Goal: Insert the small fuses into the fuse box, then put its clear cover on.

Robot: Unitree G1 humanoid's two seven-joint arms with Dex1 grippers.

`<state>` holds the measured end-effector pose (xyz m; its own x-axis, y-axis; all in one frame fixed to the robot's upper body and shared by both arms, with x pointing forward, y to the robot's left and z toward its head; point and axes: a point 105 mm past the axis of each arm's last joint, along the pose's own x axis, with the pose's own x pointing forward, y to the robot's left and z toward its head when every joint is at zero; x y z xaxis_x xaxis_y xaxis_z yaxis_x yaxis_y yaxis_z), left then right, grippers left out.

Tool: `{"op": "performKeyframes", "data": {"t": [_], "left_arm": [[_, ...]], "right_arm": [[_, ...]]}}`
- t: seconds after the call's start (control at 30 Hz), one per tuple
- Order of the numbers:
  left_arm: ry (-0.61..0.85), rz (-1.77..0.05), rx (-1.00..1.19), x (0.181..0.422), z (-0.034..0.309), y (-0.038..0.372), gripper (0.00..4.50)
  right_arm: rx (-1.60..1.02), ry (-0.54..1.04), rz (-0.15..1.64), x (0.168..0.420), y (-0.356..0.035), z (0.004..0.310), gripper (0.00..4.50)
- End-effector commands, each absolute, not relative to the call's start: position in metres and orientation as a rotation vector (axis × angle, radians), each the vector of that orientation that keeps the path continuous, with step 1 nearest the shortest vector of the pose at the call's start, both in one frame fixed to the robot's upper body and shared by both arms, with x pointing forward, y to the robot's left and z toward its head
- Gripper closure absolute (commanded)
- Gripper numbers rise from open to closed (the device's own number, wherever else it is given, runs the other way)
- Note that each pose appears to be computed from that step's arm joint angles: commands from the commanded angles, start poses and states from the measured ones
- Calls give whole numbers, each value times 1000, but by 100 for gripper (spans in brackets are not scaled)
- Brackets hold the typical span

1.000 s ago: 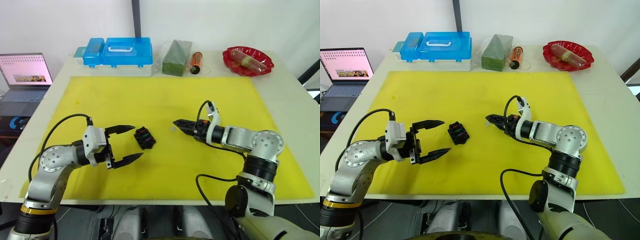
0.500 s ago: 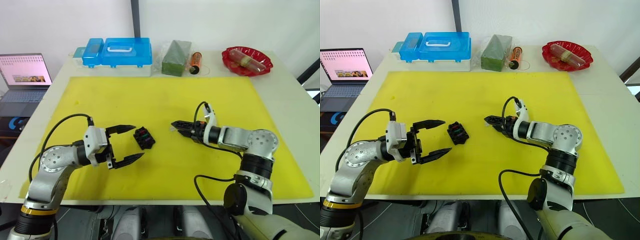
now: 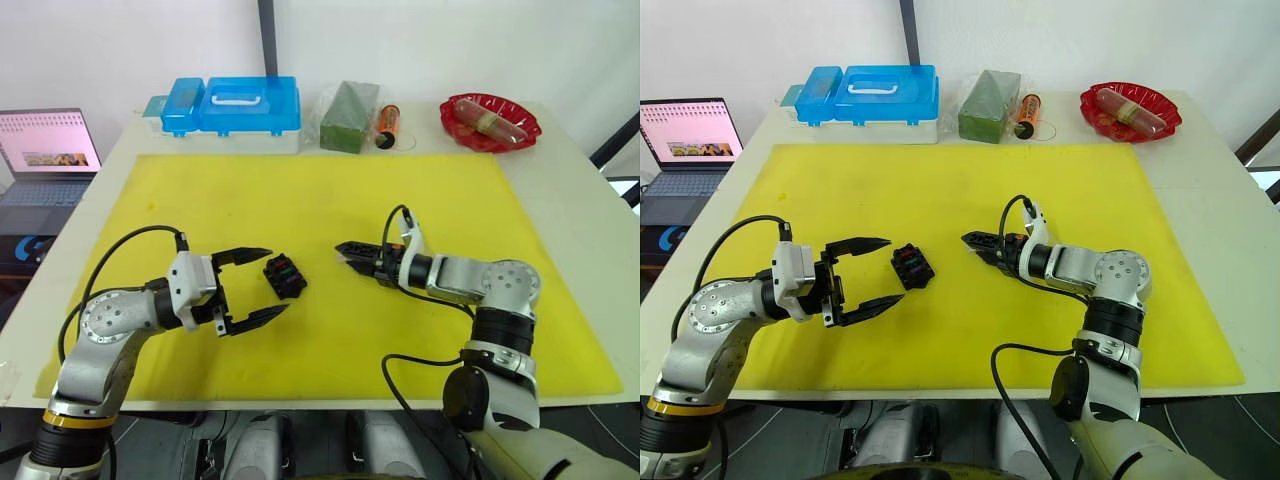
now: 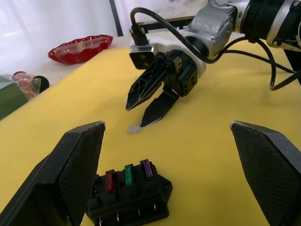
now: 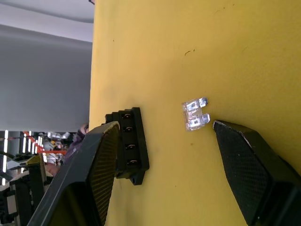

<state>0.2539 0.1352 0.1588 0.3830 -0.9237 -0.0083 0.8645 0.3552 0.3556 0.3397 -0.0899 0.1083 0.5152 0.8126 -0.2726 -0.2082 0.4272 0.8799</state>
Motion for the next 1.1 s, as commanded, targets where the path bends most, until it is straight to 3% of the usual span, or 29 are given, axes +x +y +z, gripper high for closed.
{"op": "performKeyframes", "data": {"t": [0.03,0.17,0.43,0.67,0.8,0.93,1.1], "left_arm": [[-241,-1160,339,253,164,134,0],[-243,-1153,340,255,165,135,0],[-244,-1152,328,255,164,132,0],[-242,-1149,320,254,164,131,0],[-243,-1155,318,253,164,130,0],[-231,-1164,310,248,163,132,0],[-202,-1183,297,237,157,132,0]], "right_arm": [[915,830,719,339,-83,96,117],[914,829,707,342,-83,92,169],[862,873,639,340,-80,73,442],[839,883,586,330,-85,61,447],[883,785,609,327,-89,82,447],[865,690,659,305,-97,104,447],[849,563,594,277,-107,118,447]]}}
